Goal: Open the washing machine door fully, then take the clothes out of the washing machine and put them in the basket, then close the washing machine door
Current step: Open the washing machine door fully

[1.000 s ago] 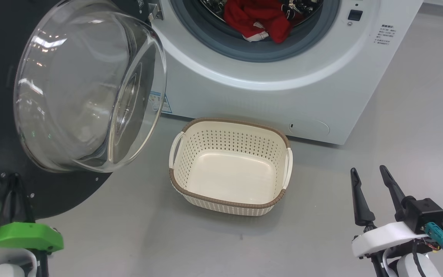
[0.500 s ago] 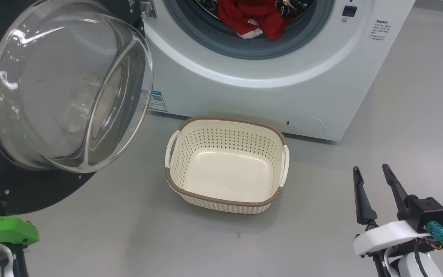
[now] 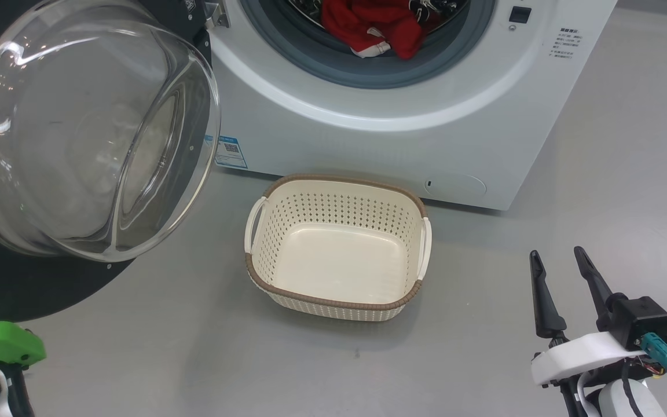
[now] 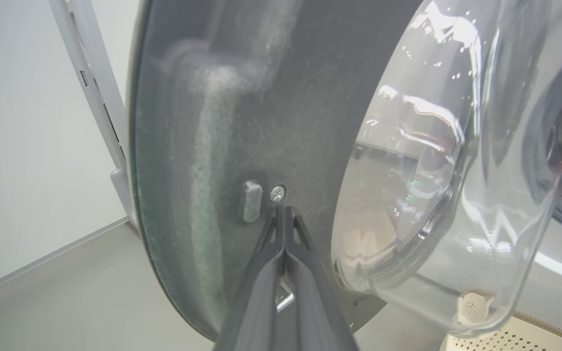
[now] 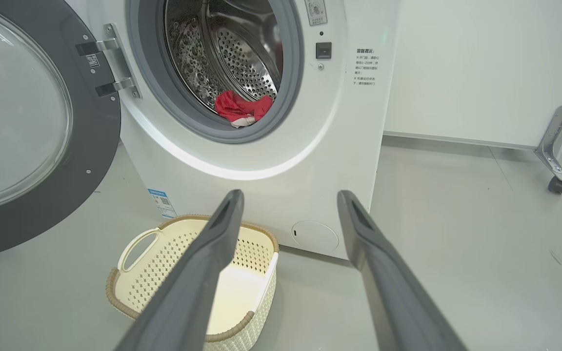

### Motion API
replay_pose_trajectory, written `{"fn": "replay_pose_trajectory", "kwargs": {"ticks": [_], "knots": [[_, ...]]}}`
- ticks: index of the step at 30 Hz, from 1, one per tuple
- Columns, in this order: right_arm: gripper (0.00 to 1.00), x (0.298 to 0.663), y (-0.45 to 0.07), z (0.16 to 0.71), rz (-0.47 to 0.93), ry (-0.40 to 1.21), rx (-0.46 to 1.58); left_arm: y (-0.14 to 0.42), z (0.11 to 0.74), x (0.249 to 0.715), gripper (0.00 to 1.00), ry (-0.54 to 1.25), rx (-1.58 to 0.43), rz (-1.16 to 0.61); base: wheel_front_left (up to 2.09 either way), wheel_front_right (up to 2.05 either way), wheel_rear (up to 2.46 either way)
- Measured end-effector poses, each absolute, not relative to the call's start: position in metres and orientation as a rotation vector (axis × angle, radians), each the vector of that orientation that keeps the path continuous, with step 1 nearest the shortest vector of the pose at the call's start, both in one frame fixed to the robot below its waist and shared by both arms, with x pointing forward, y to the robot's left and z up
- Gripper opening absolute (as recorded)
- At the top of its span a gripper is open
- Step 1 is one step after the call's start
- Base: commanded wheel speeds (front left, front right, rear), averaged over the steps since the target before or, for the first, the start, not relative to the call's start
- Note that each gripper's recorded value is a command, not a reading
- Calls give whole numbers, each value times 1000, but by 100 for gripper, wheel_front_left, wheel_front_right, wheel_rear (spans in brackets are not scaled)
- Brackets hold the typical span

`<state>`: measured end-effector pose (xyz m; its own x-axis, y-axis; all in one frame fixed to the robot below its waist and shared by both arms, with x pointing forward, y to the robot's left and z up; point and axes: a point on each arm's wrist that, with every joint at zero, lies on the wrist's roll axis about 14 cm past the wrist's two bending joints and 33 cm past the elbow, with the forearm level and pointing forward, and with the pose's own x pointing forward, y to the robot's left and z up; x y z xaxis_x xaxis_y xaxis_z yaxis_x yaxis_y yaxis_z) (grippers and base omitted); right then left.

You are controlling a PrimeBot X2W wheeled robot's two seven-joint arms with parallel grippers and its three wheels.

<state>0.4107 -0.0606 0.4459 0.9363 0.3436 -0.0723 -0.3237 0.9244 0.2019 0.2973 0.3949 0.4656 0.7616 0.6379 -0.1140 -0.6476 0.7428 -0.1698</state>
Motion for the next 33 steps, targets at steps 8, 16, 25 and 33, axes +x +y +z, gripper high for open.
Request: {"fn": "replay_pose_trajectory", "kwargs": {"ticks": [8,16,25,33], "knots": [[100,410,-60,446,350,107,191,388,467,303,0,33,-229,707,0,0,0],[100,410,-61,446,345,108,190,363,475,312,0,0,-218,644,0,0,0],[100,409,-61,448,349,100,174,300,462,322,0,37,-249,477,0,0,0],[100,406,-65,456,344,77,173,245,458,334,22,60,-265,292,0,0,0]]}}
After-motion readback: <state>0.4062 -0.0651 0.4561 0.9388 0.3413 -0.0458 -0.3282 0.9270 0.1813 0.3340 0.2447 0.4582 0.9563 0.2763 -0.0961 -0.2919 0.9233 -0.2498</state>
